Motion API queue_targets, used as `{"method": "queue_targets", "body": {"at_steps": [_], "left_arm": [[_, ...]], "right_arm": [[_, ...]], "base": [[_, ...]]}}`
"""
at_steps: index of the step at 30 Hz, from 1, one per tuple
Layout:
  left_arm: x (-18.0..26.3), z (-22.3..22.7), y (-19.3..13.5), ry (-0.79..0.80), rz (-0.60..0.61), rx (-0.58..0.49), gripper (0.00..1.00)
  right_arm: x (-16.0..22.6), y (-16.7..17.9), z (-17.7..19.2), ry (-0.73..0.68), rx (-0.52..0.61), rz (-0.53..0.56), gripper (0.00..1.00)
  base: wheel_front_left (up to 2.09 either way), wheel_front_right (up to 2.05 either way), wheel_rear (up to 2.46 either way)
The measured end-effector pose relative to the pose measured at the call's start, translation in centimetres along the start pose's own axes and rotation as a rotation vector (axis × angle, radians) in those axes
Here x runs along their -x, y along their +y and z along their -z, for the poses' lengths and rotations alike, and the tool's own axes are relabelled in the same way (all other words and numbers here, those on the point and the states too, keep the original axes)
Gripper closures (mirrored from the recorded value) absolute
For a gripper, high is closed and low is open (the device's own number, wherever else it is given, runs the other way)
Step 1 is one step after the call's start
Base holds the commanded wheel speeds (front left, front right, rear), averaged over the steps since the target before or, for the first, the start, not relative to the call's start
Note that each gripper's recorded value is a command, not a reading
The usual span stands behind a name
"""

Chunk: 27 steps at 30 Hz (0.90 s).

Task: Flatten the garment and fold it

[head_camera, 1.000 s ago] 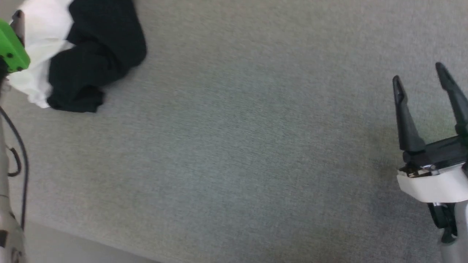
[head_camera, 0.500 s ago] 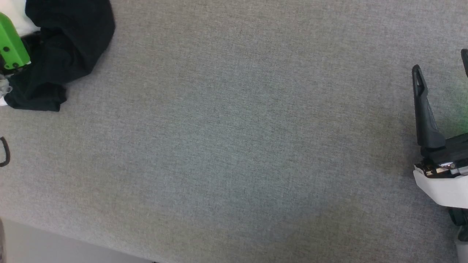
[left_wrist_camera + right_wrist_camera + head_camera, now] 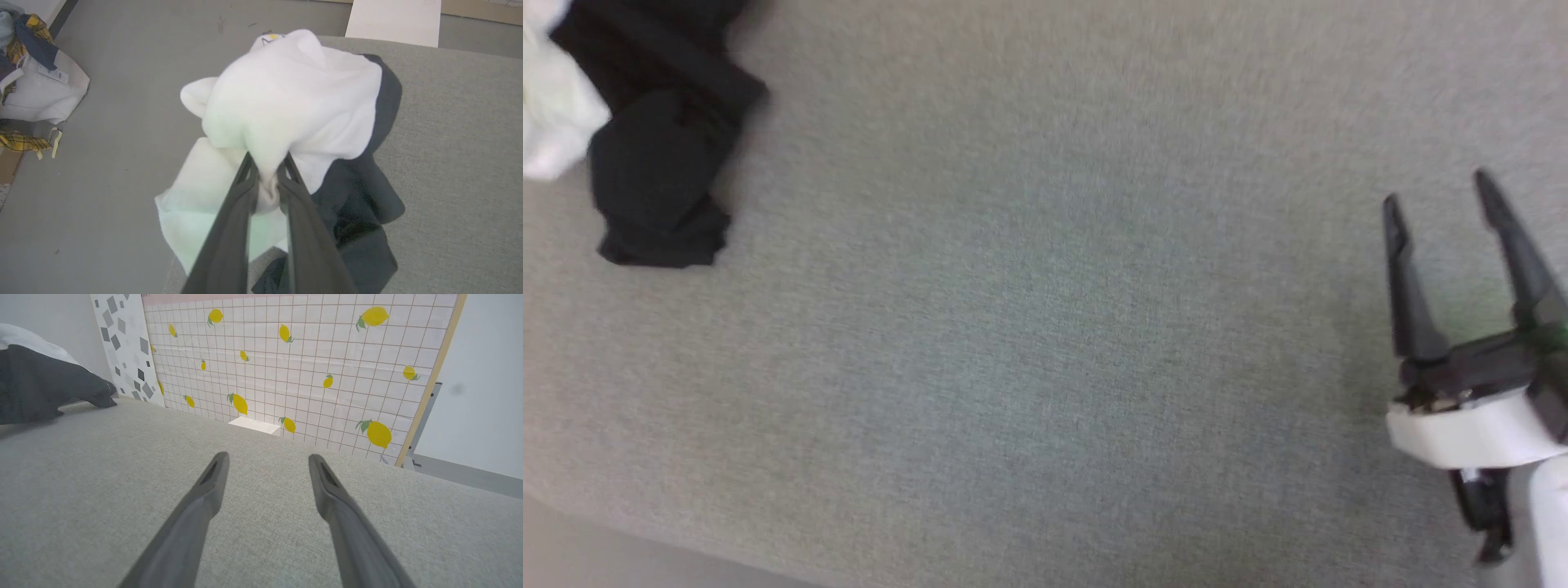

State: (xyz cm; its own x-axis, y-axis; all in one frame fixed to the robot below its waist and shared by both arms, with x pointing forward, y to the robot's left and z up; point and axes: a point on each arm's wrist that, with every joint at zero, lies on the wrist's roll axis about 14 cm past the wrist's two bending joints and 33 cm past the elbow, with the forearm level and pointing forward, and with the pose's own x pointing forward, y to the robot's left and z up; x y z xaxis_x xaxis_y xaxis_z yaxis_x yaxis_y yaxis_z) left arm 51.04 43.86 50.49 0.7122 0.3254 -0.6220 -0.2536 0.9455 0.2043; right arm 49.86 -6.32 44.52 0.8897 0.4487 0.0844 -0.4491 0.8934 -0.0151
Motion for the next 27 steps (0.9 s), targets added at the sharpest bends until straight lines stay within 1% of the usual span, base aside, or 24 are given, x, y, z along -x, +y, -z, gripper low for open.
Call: {"method": "queue_targets", "body": {"at_steps": [2,6,9,12,15,16,17,22,24,27], "left_arm": [[1.6,-2.4,-0.1,-0.066,0.014,-0.038,1.00],[6.5,-8.5,-1.1,-0.233,0.046,-0.149,1.00],[10.4,-12.6,-2.8,-0.362,0.081,-0.225,1.00],[14.2,-15.6,-5.4,-0.471,0.129,-0.308,1.00],[17.6,-17.8,-8.8,-0.568,0.194,-0.373,1.00],[19.7,-19.1,-11.5,-0.629,0.260,-0.404,1.00],[20.6,-19.6,-13.0,-0.652,0.302,-0.411,1.00],[23.7,-20.8,-19.9,-0.745,0.452,-0.496,1.00],[24.8,-20.8,-23.1,-0.774,0.530,-0.524,1.00],[26.8,-20.1,-28.8,-0.815,0.686,-0.555,1.00]], "right_arm": [[0.5,0.4,-0.7,-0.002,-0.004,0.004,0.00],[1.8,0.8,-3.0,-0.023,-0.009,0.027,0.00],[2.6,0.9,-4.6,-0.045,-0.005,0.044,0.00],[3.6,1.0,-6.1,-0.066,-0.002,0.063,0.00],[4.5,1.1,-7.6,-0.091,0.003,0.079,0.00],[5.2,0.9,-8.5,-0.105,0.006,0.097,0.00],[5.6,0.7,-8.9,-0.111,0.009,0.110,0.00],[7.8,-0.9,-10.1,-0.125,0.028,0.180,0.00],[8.9,-1.7,-10.4,-0.127,0.032,0.216,0.00],[10.7,-3.3,-10.8,-0.125,0.049,0.280,0.00]], "base": [[0.00,0.00,0.00],[0.00,0.00,0.00],[0.00,0.00,0.00],[0.00,0.00,0.00],[0.00,0.00,0.00],[0.00,0.00,0.00],[0.00,0.00,0.00],[0.00,0.00,0.00],[0.00,0.00,0.00],[0.00,0.00,0.00]]}}
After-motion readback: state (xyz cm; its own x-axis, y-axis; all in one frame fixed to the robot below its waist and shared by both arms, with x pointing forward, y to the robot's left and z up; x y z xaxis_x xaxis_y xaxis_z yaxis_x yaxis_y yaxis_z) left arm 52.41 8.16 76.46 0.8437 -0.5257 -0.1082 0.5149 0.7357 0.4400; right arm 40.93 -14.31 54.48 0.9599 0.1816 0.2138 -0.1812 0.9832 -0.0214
